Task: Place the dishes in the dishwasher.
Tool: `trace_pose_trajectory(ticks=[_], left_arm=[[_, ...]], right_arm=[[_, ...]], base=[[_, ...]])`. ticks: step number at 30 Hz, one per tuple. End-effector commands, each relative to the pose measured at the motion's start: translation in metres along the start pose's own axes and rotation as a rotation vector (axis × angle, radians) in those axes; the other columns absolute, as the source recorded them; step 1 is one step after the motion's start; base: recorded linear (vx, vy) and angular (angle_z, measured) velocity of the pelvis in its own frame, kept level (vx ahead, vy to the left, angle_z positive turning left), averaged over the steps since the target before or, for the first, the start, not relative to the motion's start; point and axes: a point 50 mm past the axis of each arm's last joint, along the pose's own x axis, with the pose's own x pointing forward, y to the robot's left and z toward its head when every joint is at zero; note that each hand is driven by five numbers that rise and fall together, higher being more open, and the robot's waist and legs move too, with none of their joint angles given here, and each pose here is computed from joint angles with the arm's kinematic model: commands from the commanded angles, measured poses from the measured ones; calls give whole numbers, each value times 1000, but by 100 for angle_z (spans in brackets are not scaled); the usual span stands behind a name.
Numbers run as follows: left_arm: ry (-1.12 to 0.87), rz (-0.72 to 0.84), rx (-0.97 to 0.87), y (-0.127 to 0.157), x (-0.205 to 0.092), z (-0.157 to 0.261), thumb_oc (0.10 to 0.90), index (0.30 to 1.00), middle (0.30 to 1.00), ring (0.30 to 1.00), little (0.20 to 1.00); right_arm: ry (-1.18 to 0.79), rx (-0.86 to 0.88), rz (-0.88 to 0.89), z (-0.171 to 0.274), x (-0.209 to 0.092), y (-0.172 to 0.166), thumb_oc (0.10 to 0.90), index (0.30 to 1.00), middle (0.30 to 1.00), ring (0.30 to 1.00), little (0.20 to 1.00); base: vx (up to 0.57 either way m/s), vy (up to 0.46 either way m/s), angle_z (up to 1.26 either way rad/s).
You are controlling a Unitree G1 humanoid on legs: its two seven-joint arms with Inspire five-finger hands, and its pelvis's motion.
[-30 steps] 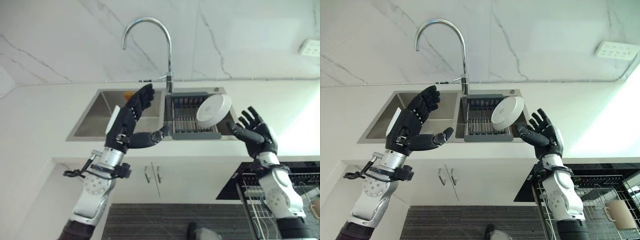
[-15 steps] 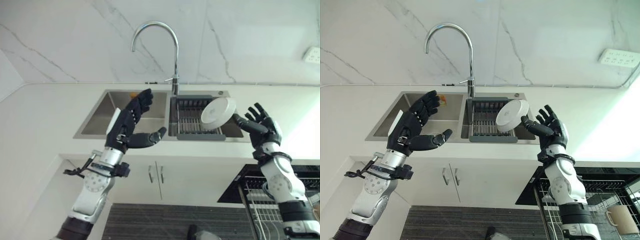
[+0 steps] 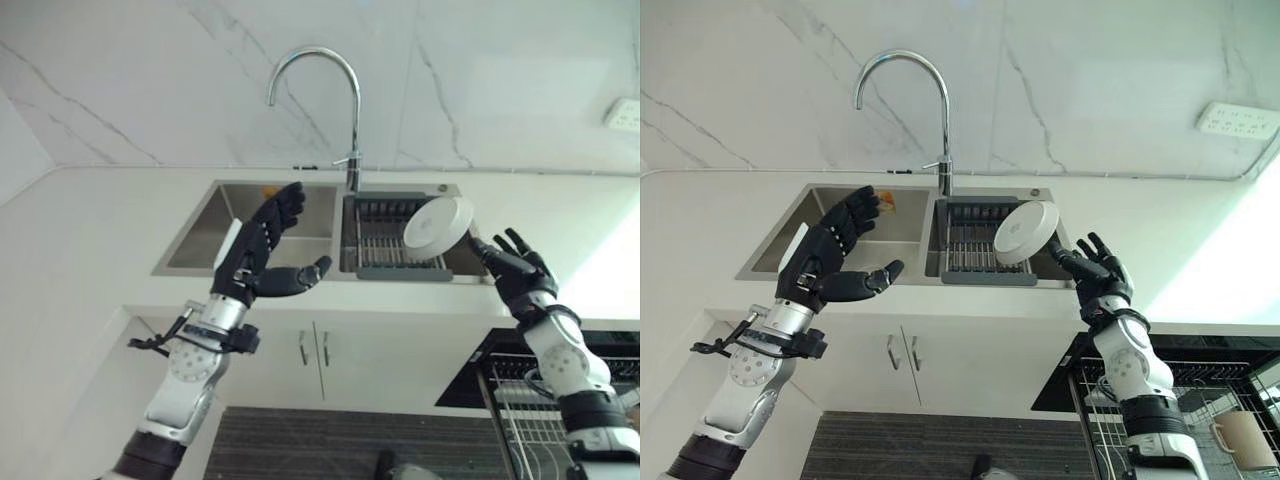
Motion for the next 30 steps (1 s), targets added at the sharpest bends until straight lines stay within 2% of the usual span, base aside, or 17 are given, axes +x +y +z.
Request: trace_pose_trajectory(ticks=[1,30], left_arm=[[-250,-32,17,-1,27,49,800,900,900,900,900],[-184,-45,5,0,31,40,800,900,900,900,900]], right_arm=[[-234,40,157,74,10,40,800,900,900,900,900],[-155,-5,57,104,31,21,800,900,900,900,900]], base=[[0,0,0],[1,4,1]])
